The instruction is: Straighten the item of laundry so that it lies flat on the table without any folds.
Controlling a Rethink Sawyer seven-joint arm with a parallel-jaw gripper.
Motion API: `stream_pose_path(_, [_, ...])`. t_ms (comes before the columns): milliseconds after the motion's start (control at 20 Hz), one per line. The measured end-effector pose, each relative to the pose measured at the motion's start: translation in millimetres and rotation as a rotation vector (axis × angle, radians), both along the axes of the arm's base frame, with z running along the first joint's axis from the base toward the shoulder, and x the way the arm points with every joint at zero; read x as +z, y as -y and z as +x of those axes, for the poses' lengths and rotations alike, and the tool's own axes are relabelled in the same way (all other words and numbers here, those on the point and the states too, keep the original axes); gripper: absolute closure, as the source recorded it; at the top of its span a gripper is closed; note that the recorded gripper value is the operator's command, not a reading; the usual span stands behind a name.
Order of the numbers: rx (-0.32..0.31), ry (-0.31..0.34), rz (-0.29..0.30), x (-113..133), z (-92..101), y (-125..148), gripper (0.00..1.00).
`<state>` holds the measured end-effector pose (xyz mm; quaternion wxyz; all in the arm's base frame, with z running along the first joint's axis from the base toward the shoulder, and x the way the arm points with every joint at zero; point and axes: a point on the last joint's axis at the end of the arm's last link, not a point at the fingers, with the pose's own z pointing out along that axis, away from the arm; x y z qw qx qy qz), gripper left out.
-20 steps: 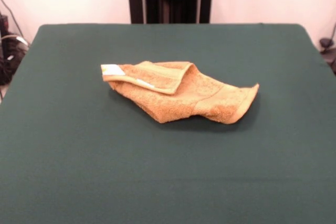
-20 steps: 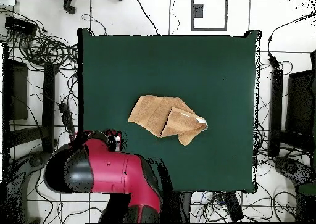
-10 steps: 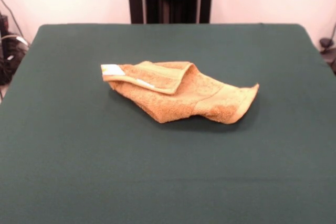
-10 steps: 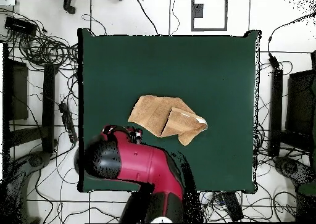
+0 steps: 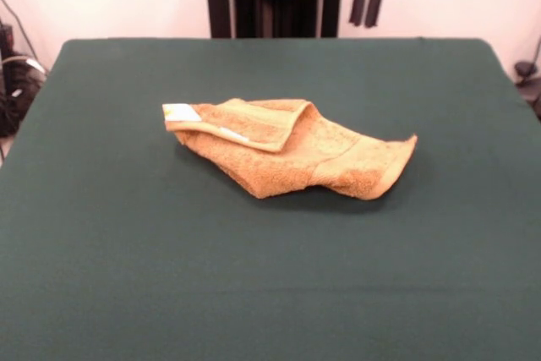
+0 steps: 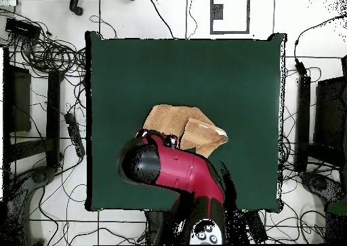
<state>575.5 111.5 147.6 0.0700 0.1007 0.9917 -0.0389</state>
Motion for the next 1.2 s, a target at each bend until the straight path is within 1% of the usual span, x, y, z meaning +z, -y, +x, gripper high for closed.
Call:
stream_pose_path(50, [-0.002, 0.007, -0.003, -4, 4.5, 9, 1.0])
stream_pose_path(350, [0.012, 0.02, -0.015, -15, 16.4, 22, 1.0])
stream_pose_path(600, [0.035, 0.025, -0.028, -38, 32.3, 36, 1.0])
stream_pose_path(800, [0.046, 0.029, -0.034, -50, 38.4, 44, 1.0])
stream_pose_path(850, [0.047, 0.033, -0.033, -57, 42.5, 48, 1.0])
stream_pose_path(1100, [0.053, 0.04, -0.031, -68, 49.7, 52, 1.0])
stream_pose_path(1200, [0.065, 0.04, -0.037, -72, 51.6, 53, 1.0])
